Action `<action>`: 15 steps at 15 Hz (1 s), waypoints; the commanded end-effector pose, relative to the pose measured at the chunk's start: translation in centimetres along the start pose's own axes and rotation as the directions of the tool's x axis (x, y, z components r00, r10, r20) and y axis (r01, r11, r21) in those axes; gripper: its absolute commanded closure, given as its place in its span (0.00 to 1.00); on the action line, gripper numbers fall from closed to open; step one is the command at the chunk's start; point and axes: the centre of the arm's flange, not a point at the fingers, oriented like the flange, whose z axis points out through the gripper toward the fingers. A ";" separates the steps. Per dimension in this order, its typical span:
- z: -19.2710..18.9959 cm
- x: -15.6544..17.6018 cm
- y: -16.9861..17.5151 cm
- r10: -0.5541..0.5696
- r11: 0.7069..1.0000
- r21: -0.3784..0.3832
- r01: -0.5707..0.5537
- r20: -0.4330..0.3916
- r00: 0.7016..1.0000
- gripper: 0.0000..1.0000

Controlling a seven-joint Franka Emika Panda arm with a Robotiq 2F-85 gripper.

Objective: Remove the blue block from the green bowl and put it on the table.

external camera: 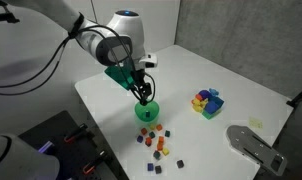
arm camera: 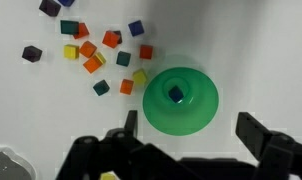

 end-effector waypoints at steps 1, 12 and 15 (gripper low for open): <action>3.4 2.8 1.3 -0.038 0.999 -0.005 0.038 -0.021 0.999 0.00; 12.0 4.7 0.1 -0.141 0.990 -0.022 0.142 0.066 0.988 0.00; 14.3 4.6 -1.0 -0.180 0.983 -0.032 0.182 0.064 0.982 0.00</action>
